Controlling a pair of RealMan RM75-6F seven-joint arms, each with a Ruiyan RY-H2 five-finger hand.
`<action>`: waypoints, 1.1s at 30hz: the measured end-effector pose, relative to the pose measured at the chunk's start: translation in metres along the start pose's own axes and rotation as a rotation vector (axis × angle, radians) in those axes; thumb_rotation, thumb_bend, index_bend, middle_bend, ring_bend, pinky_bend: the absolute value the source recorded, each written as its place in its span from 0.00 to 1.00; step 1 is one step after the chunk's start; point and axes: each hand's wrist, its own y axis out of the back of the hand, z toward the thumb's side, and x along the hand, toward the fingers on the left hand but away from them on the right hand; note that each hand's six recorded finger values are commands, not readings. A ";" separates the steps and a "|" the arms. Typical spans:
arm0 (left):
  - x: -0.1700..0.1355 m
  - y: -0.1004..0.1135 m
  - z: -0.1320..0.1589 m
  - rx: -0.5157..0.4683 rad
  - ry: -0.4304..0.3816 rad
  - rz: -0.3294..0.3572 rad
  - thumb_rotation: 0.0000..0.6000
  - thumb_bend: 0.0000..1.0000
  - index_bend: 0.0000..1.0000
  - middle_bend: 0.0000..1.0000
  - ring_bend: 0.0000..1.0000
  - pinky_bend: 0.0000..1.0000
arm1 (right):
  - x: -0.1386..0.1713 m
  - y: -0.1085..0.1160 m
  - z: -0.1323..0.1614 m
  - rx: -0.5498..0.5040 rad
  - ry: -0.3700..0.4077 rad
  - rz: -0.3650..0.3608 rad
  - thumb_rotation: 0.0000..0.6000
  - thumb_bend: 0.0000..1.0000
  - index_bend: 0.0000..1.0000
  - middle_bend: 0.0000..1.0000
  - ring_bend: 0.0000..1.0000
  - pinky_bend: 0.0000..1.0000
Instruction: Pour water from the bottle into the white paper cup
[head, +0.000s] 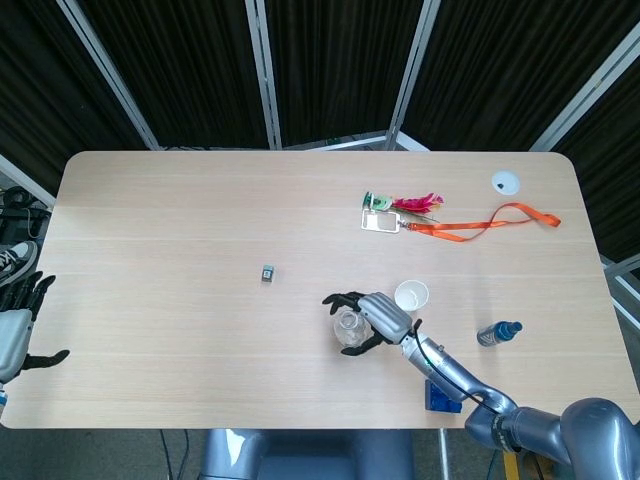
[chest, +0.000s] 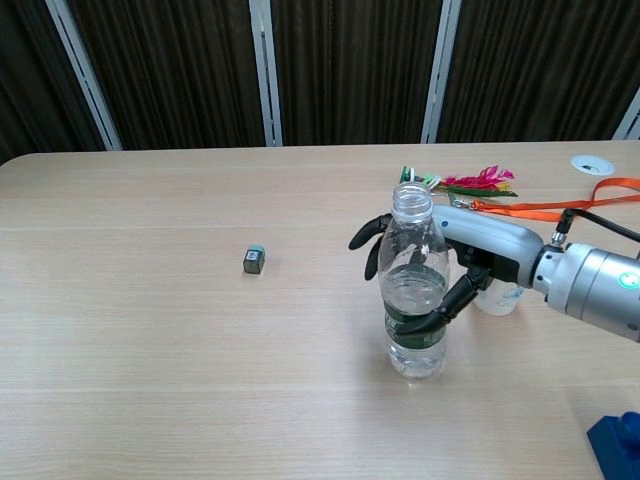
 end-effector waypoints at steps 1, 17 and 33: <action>0.000 0.000 0.000 0.000 0.000 0.000 1.00 0.00 0.00 0.00 0.00 0.00 | 0.001 0.000 0.000 0.000 0.002 -0.001 1.00 0.00 0.22 0.31 0.26 0.40; -0.005 0.002 0.003 -0.004 -0.018 0.004 1.00 0.00 0.00 0.00 0.00 0.00 | 0.027 0.015 -0.005 -0.004 -0.006 0.036 1.00 0.00 0.00 0.00 0.00 0.00; -0.017 0.009 0.007 -0.020 -0.055 0.022 1.00 0.00 0.00 0.00 0.00 0.00 | 0.071 0.059 -0.017 0.225 -0.041 0.002 1.00 0.00 0.00 0.00 0.00 0.00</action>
